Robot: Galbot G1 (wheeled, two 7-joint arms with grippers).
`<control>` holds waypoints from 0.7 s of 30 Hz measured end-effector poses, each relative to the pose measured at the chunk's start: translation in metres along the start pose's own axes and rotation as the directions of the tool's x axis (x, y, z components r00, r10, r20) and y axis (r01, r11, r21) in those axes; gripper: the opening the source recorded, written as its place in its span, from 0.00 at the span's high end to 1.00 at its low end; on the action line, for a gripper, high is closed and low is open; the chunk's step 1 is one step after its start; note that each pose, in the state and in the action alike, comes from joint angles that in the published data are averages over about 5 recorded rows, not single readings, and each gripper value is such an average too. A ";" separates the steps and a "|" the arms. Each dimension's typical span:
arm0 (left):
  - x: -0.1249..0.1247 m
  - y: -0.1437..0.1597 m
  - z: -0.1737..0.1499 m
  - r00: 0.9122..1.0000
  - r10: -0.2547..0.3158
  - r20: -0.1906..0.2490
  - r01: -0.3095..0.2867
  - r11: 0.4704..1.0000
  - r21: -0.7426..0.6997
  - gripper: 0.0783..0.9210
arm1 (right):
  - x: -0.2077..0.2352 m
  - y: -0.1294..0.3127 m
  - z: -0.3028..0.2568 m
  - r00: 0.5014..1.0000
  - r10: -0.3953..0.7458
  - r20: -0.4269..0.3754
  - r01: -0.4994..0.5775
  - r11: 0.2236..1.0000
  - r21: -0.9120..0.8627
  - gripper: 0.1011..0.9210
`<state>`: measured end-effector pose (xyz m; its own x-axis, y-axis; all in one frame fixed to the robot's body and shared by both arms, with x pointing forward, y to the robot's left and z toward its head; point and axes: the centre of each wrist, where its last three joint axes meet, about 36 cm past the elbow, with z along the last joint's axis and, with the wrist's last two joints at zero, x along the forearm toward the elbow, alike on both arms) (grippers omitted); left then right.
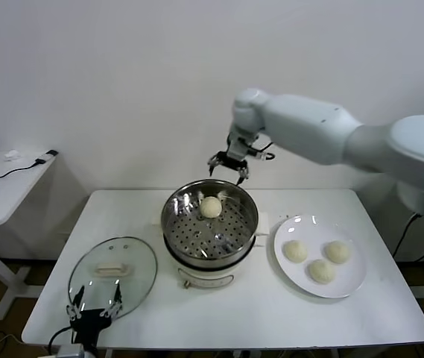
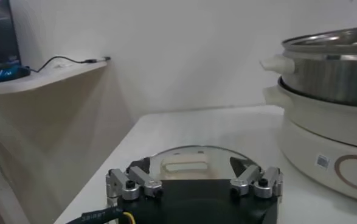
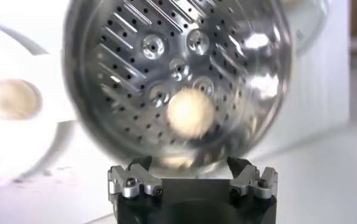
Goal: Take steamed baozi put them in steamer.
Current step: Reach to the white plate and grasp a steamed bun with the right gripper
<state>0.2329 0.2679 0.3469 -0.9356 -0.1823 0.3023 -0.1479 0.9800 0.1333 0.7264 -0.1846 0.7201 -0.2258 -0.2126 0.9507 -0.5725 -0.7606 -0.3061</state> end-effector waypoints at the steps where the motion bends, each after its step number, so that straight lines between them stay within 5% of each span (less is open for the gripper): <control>1: -0.001 0.000 0.000 1.000 0.000 0.002 0.000 1.000 -0.001 0.12 | 0.004 0.015 0.007 1.000 -0.005 -0.003 0.005 0.998 -0.058 0.12; 11: -0.007 0.000 -0.001 1.000 -0.003 0.009 0.003 1.000 0.002 0.12 | -0.027 0.157 0.028 0.995 -0.090 0.034 0.095 0.855 -0.510 0.12; 21: -0.010 -0.002 0.003 1.000 -0.006 0.000 0.006 1.000 0.007 0.12 | -0.102 0.222 0.021 0.990 -0.129 0.063 0.136 0.692 -0.709 0.12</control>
<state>0.2409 0.2684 0.3407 -0.9347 -0.1885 0.3015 -0.1560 0.9793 0.1289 0.6392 -0.3447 0.5561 -0.0994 -0.1509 0.9835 -0.9858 -0.1197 -0.1180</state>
